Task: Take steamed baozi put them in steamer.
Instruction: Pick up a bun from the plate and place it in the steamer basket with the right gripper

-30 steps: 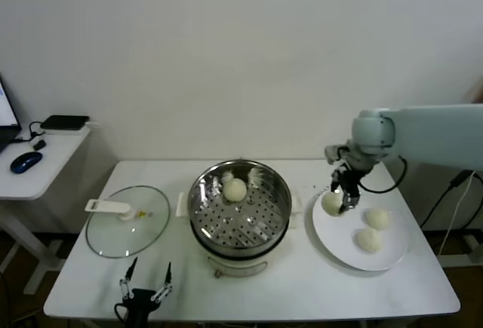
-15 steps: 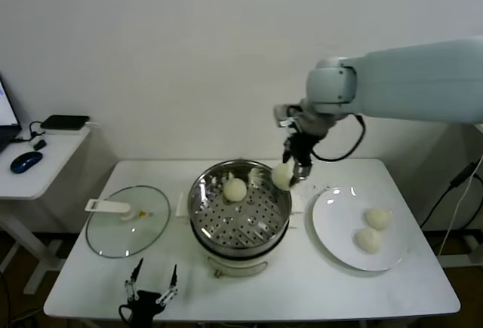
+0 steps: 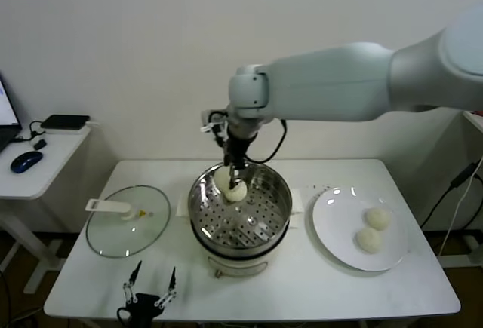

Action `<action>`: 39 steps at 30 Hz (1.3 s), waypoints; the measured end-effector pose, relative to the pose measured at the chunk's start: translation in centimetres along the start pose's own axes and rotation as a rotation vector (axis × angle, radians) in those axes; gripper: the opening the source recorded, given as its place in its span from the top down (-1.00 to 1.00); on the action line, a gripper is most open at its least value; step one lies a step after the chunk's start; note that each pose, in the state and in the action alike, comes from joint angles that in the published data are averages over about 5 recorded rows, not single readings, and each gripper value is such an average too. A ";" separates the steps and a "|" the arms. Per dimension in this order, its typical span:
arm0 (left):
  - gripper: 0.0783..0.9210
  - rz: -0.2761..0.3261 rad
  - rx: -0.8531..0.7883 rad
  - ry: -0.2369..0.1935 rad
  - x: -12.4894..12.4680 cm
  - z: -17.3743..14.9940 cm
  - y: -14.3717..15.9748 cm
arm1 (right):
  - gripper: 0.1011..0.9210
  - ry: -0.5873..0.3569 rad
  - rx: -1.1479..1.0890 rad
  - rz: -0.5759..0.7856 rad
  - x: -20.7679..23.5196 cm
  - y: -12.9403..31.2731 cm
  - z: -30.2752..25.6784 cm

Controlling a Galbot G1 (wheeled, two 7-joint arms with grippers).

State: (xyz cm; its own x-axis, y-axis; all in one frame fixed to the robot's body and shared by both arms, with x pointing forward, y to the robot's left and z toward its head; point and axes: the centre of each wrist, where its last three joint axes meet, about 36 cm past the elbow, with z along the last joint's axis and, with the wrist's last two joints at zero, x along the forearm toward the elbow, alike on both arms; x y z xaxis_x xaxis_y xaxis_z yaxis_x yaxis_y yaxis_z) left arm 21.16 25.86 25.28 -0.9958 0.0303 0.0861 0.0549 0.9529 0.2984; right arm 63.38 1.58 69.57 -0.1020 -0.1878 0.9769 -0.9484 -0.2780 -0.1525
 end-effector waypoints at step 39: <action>-0.77 -0.005 -0.001 0.000 -0.9 0.1 0.1 | -0.76 0.015 0.057 -0.093 -5.3 -0.3 1.6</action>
State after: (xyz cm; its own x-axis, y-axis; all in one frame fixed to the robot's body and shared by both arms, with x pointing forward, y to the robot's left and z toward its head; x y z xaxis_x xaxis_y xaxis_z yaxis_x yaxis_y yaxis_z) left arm 22.05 25.93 25.16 -0.9961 0.0258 0.0846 0.0501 0.9528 0.2994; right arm 64.64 1.19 64.16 -0.0189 -0.1446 0.9893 -0.9353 -0.3473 -0.0686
